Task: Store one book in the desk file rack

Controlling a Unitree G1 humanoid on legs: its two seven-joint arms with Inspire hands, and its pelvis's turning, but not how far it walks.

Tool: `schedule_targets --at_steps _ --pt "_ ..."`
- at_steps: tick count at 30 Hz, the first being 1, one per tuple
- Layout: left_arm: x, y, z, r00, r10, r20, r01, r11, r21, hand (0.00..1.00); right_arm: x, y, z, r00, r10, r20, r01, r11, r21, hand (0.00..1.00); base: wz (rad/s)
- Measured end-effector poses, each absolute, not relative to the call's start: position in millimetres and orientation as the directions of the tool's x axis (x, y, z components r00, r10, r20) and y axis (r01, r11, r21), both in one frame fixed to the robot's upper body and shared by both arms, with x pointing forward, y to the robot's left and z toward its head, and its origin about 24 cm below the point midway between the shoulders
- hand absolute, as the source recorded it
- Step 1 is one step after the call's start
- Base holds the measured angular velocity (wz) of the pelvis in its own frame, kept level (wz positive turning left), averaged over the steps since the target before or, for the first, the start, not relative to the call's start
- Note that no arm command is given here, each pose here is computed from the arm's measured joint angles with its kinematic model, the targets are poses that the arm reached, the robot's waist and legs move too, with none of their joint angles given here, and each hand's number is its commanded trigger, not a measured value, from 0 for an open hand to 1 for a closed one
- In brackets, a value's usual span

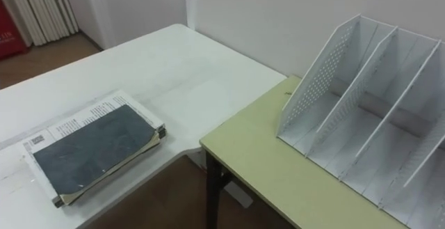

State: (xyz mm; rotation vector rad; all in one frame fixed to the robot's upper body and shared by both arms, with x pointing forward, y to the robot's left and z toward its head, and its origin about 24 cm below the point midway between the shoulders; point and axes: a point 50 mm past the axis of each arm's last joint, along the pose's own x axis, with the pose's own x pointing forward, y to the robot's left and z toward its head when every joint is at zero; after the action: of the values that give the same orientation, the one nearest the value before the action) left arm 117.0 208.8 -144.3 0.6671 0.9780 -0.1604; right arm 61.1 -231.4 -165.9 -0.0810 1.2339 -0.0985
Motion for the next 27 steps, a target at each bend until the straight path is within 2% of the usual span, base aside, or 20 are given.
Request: schedule_targets --at_steps 4,8,15,17,20,27 --pt "134 196 -134 0.643 0.101 -0.759 0.469 0.731 0.495 0.00 62 -230 -166 0.332 -0.115 -0.936 0.028 0.993 -0.112 0.00 -0.05" --pt "153 177 -121 0.713 0.003 -0.701 0.564 0.591 0.576 0.00 64 -230 -165 0.340 -0.114 -0.933 0.024 0.993 -0.113 0.00 -0.01" --pt "167 137 -104 0.733 -0.183 -0.655 0.666 0.389 0.636 0.00 72 -229 -165 0.344 -0.120 -0.931 0.011 0.992 -0.124 0.00 0.00" --pt "180 118 -80 0.773 -0.283 -0.568 0.634 0.308 0.710 0.00 75 -228 -165 0.350 -0.115 -0.930 -0.014 0.992 -0.128 0.00 -0.02" --pt "191 101 -63 0.794 -0.367 -0.484 0.593 0.296 0.748 0.00 78 -226 -165 0.356 -0.115 -0.928 -0.029 0.991 -0.134 0.00 -0.04" --pt "204 100 -30 0.839 -0.409 -0.360 0.483 0.252 0.839 0.00 79 -226 -164 0.360 -0.110 -0.926 -0.048 0.990 -0.136 0.00 0.05"
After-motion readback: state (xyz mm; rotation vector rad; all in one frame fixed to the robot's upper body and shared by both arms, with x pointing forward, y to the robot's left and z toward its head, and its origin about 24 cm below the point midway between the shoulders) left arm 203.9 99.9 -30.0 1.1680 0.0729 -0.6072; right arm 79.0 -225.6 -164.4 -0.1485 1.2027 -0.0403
